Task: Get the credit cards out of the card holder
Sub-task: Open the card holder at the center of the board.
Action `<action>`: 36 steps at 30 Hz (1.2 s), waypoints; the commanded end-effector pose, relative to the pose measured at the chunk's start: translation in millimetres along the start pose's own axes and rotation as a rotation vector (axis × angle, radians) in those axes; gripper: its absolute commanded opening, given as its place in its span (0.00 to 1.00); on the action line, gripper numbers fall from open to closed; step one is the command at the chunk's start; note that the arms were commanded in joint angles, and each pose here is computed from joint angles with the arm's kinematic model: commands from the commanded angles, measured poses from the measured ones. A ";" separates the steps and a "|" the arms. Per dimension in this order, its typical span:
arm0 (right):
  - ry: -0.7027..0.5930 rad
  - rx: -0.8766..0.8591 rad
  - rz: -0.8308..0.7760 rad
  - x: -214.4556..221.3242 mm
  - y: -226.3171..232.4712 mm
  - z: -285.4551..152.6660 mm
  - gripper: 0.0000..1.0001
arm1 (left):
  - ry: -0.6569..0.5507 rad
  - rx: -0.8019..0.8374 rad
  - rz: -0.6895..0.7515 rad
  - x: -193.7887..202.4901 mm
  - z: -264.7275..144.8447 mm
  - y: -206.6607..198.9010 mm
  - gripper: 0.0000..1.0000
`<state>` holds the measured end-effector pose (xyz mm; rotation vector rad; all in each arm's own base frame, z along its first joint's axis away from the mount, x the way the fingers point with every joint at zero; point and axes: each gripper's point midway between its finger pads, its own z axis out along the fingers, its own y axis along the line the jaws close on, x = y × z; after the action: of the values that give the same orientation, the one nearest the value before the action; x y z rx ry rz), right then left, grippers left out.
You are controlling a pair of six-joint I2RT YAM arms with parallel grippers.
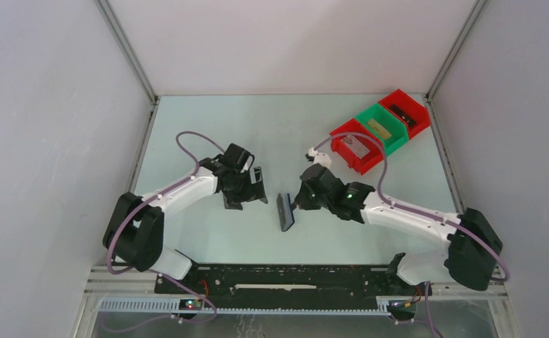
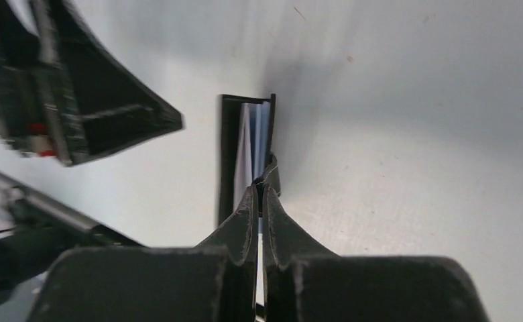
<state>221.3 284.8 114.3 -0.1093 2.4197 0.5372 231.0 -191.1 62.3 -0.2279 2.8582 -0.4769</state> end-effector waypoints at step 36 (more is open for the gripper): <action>0.115 0.282 0.379 77.8 -159.8 -4.1 0.25 | -0.052 0.071 0.141 -26.4 -24.6 -18.8 0.94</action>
<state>192.3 164.9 18.3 0.4359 2.6009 0.5161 241.4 -186.7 82.1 -0.0704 2.8296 -0.4944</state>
